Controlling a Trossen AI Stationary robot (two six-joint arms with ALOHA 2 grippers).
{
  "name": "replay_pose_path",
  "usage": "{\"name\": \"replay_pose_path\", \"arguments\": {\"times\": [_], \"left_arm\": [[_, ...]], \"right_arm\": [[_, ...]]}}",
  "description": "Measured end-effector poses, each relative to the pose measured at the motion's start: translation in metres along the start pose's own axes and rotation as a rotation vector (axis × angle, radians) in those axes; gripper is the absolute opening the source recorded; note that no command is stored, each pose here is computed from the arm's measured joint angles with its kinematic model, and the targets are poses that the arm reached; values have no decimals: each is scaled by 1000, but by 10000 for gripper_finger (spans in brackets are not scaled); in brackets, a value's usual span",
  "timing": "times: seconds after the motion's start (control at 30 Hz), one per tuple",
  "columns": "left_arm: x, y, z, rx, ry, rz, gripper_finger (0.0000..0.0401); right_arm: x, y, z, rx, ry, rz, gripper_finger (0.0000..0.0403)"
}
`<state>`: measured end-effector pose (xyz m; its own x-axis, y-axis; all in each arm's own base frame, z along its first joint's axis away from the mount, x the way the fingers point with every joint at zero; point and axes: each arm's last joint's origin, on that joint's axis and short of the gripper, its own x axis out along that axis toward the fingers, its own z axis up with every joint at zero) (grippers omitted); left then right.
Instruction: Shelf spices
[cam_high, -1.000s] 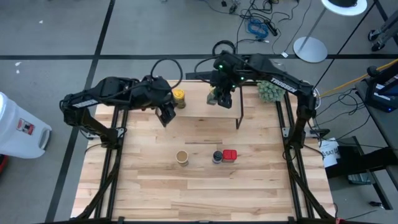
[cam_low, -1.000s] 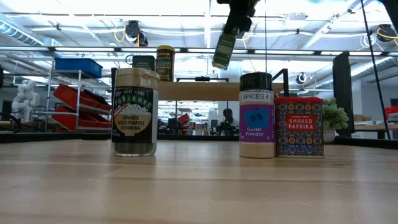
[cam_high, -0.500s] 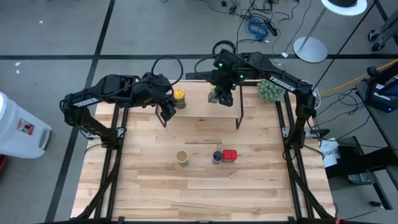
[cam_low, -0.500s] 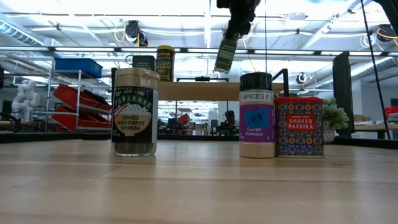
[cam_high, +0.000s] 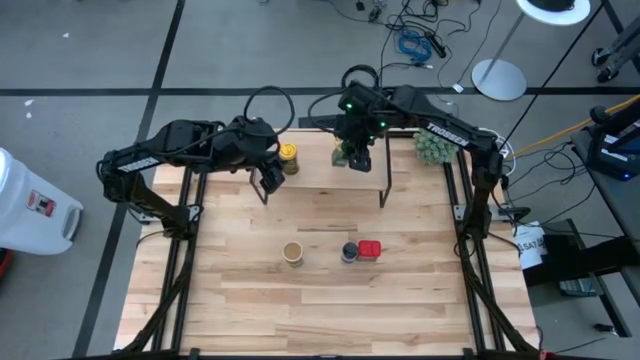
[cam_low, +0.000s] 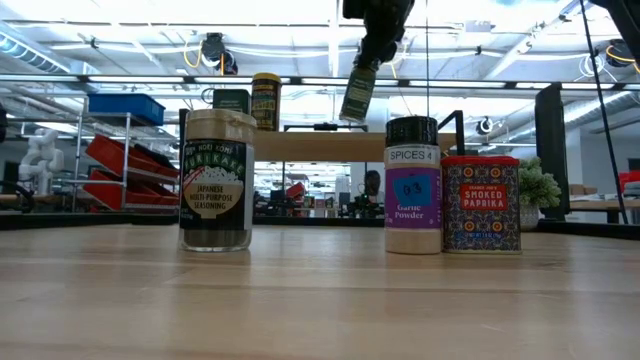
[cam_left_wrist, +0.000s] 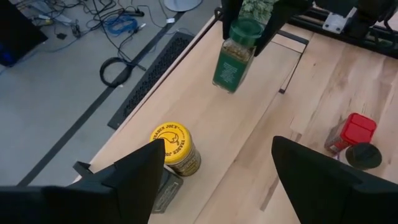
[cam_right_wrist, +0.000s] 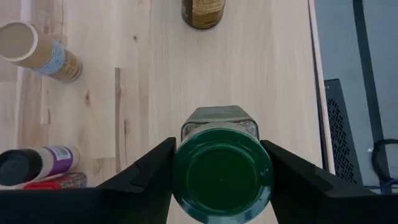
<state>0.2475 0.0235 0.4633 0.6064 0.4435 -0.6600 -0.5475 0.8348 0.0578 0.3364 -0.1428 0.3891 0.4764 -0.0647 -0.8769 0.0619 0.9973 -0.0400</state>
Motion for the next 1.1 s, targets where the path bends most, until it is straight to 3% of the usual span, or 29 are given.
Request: {"name": "replay_pose_path", "arguments": {"times": [1.1], "left_arm": [[0,0,0,-17,3,1,303]], "right_arm": [[21,0,0,16,79,35,202]]}}
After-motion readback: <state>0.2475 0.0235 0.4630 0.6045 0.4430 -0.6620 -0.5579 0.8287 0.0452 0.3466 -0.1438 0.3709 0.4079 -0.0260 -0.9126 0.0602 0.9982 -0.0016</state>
